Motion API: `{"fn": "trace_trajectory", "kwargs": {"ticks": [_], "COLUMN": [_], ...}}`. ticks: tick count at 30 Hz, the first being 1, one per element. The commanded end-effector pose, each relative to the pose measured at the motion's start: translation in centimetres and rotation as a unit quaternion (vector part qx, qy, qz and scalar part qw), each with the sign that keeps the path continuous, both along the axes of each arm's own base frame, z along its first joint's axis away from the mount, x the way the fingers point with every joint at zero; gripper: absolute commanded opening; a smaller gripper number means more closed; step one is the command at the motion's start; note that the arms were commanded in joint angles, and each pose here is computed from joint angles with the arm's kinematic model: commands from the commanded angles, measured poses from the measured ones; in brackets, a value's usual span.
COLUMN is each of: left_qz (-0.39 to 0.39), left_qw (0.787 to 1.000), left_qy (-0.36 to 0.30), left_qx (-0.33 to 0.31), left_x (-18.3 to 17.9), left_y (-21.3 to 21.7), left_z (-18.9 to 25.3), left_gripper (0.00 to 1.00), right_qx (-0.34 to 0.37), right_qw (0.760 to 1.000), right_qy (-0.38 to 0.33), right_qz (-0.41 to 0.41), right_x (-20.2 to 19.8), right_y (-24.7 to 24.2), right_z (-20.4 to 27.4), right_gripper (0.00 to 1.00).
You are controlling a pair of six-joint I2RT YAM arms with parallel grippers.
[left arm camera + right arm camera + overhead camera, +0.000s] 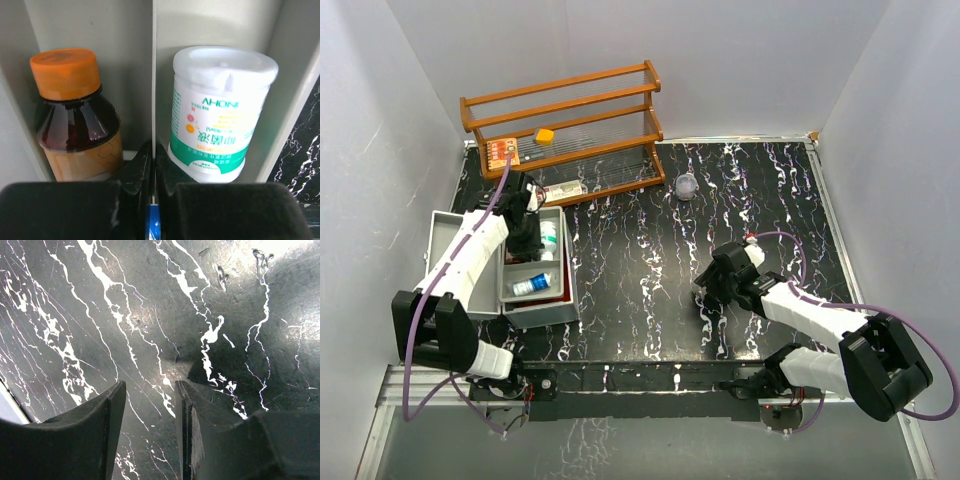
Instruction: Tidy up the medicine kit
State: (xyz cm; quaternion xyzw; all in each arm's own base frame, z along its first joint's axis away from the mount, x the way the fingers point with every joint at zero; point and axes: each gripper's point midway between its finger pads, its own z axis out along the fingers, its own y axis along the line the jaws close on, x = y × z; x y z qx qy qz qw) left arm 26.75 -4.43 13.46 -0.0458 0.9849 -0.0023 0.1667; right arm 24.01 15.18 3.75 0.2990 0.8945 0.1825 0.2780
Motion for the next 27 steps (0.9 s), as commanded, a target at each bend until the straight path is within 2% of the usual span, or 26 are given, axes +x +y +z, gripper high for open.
{"fn": "trace_trajectory", "kwargs": {"ticks": [1, 6, 16, 27], "left_qz": [0.019, 0.04, 0.023, 0.017], "left_qw": [1.0, 0.999, 0.999, 0.999], "left_qy": [0.001, 0.017, 0.033, 0.05], "left_qx": [0.008, 0.018, 0.011, -0.003], "left_x": [0.5, -0.2, -1.0, -0.9], "left_y": [0.6, 1.0, 0.7, 0.1], "left_z": [-0.2, -0.7, 0.4, -1.2], "left_gripper": [0.0, 0.0, 0.0, 0.0], "right_qx": [0.02, 0.022, 0.024, 0.027], "right_qw": [0.999, 0.999, 0.999, 0.999], "right_qy": [-0.038, -0.038, -0.033, -0.03], "right_qz": [0.0, -0.001, -0.002, -0.002], "right_x": [1.8, 1.6, 1.4, 1.3], "right_y": [0.9, 0.8, 0.9, 0.9], "right_z": [2.3, 2.2, 1.9, 1.6], "right_gripper": [0.41, 0.41, 0.41, 0.41]}}
